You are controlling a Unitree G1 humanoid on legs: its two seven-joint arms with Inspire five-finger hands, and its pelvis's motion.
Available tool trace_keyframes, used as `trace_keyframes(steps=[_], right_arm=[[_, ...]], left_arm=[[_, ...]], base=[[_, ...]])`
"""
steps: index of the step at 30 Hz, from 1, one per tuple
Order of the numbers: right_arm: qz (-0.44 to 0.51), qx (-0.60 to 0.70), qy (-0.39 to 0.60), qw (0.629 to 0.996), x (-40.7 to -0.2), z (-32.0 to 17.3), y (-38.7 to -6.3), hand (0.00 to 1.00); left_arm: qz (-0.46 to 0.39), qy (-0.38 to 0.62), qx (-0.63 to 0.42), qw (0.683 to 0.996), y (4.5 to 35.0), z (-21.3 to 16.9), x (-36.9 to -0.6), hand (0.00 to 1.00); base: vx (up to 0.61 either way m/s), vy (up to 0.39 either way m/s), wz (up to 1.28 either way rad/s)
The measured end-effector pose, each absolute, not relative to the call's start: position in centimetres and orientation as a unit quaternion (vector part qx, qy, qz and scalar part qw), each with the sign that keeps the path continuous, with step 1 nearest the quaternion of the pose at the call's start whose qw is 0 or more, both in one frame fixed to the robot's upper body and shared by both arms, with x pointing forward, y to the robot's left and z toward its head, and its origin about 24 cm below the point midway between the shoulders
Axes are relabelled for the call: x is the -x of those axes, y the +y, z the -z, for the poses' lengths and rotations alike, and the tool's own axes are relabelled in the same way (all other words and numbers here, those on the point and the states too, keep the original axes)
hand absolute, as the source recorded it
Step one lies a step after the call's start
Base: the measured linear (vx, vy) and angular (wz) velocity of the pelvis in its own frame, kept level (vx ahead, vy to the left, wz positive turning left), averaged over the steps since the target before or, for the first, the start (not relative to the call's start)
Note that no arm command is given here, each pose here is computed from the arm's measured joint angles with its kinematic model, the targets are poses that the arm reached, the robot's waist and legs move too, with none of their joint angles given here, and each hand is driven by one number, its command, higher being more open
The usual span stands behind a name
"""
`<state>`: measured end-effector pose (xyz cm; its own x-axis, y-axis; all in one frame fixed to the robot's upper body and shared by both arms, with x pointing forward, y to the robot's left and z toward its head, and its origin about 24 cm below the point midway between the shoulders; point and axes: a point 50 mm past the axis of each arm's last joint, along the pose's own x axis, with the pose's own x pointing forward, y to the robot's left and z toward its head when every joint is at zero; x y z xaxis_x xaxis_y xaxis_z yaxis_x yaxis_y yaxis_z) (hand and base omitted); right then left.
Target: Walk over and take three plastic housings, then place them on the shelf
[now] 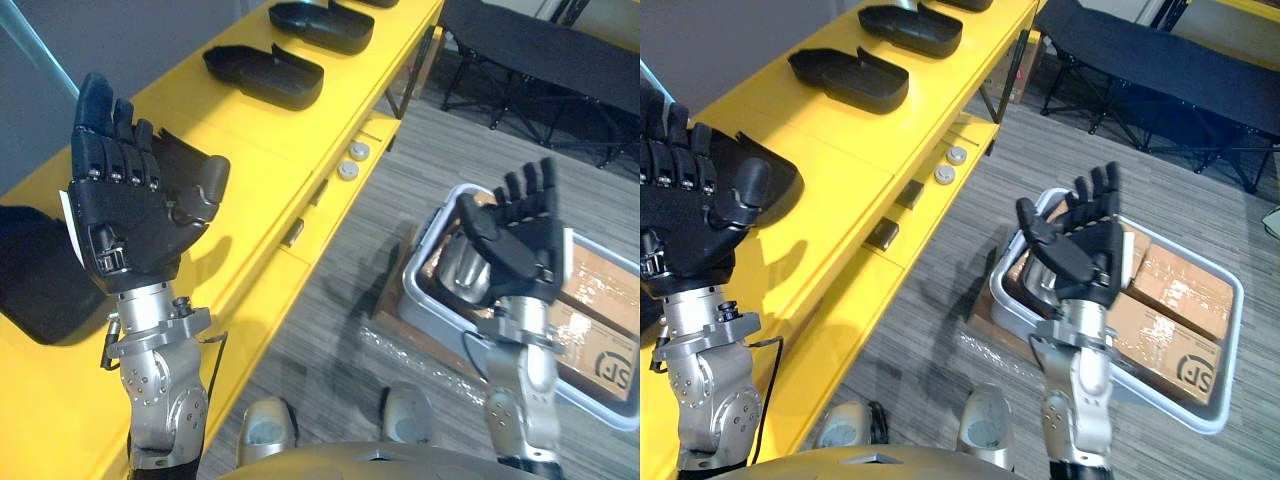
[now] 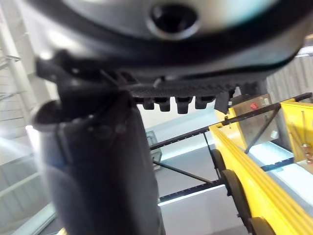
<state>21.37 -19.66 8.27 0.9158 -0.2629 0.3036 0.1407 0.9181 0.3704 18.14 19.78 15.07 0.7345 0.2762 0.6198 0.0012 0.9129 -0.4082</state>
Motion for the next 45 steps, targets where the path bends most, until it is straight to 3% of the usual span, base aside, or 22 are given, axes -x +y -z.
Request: trace_keyframes(steps=[6,9,13,21,29,35,45], right_arm=[[0.068,-0.166,-0.113,0.977,-20.9,-6.1,-16.8,1.0],[0.058,-0.097,-0.091,0.989,-21.2,-6.1,-18.6,1.0],[0.138,-0.041,-0.061,0.988,-19.6,-5.4,-22.2,1.0],[0.174,-0.029,-0.041,0.984,-20.7,-4.2,-21.2,1.0],[0.206,0.006,0.067,0.976,-24.4,0.2,-19.5,1.0],[0.265,0.018,-0.006,0.964,-31.3,-5.5,-20.6,1.0],[0.273,0.084,-0.04,0.957,-36.3,-11.5,-21.6,1.0]], left_arm=[[-0.053,-0.34,0.233,0.91,19.7,-14.3,-17.8,1.0],[-0.055,-0.299,0.276,0.912,18.6,-12.8,-18.2,1.0],[0.032,-0.226,0.308,0.924,14.6,-10.7,-18.7,1.0],[0.074,-0.218,0.315,0.921,13.6,-10.4,-18.4,1.0],[0.126,-0.201,0.257,0.937,13.1,-10.6,-19.5,1.0],[0.168,-0.242,0.246,0.923,12.3,-12.5,-20.8,1.0],[0.189,-0.23,0.241,0.924,11.6,-12.3,-21.6,1.0]], base=[[-0.1,-0.557,-0.53],[-0.07,-0.704,-0.29],[-0.03,-0.423,-0.16],[0.01,-0.051,-0.27],[-0.07,0.127,0.05],[-0.15,0.038,0.24],[-0.04,0.011,0.12]])
